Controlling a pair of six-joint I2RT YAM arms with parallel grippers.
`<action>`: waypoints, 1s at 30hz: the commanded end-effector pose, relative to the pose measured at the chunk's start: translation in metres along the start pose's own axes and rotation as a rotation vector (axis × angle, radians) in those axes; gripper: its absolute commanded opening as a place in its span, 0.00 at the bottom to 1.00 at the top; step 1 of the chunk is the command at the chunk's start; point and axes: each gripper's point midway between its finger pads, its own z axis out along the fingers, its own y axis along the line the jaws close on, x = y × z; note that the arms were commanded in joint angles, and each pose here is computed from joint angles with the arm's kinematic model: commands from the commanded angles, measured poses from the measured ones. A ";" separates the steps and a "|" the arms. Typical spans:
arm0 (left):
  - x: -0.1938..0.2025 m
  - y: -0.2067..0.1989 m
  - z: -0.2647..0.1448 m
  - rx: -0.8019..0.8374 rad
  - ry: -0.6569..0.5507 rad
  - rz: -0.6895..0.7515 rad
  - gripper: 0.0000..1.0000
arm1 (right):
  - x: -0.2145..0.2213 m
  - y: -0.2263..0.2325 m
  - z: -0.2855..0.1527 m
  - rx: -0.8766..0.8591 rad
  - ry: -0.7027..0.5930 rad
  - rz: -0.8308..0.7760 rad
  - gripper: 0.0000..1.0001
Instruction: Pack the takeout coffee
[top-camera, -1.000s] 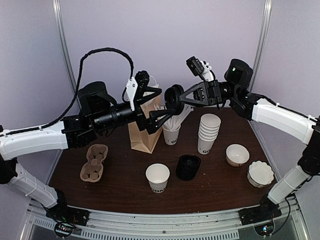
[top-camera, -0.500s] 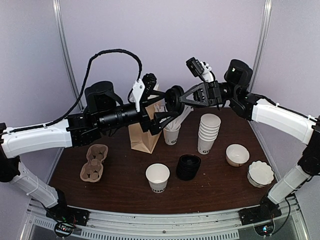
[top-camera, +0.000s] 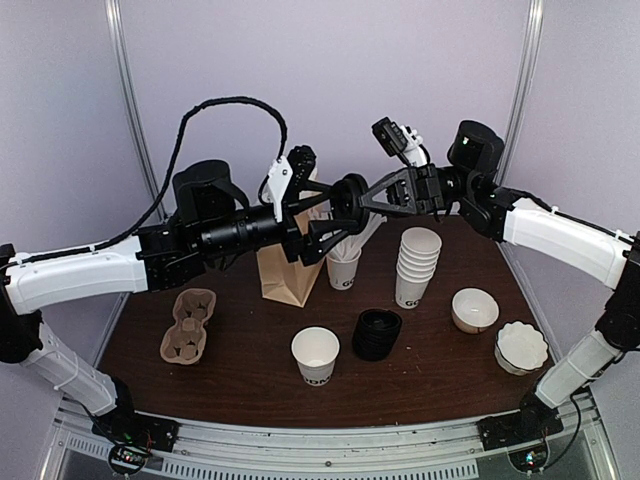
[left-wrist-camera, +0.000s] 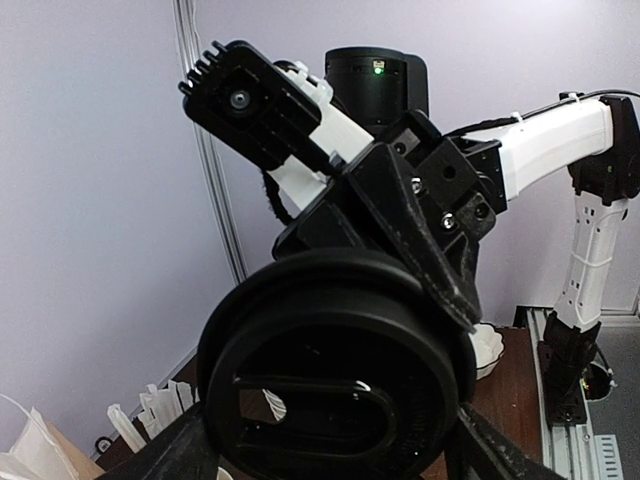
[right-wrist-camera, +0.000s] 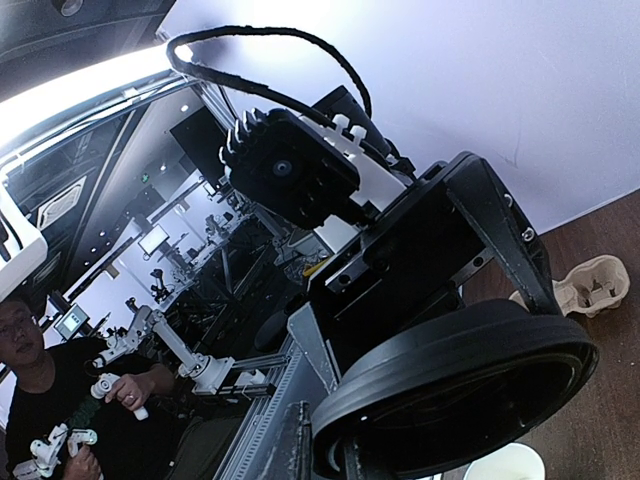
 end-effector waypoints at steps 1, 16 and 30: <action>-0.016 0.007 0.000 -0.013 -0.042 -0.019 0.78 | 0.002 0.010 -0.001 -0.013 0.008 -0.027 0.08; -0.004 0.019 -0.031 -0.074 0.200 -0.008 0.74 | 0.009 -0.050 -0.093 0.351 -0.039 -0.039 0.99; 0.081 -0.013 -0.095 0.033 0.722 -0.116 0.75 | 0.090 -0.108 -0.188 1.038 0.294 -0.210 0.99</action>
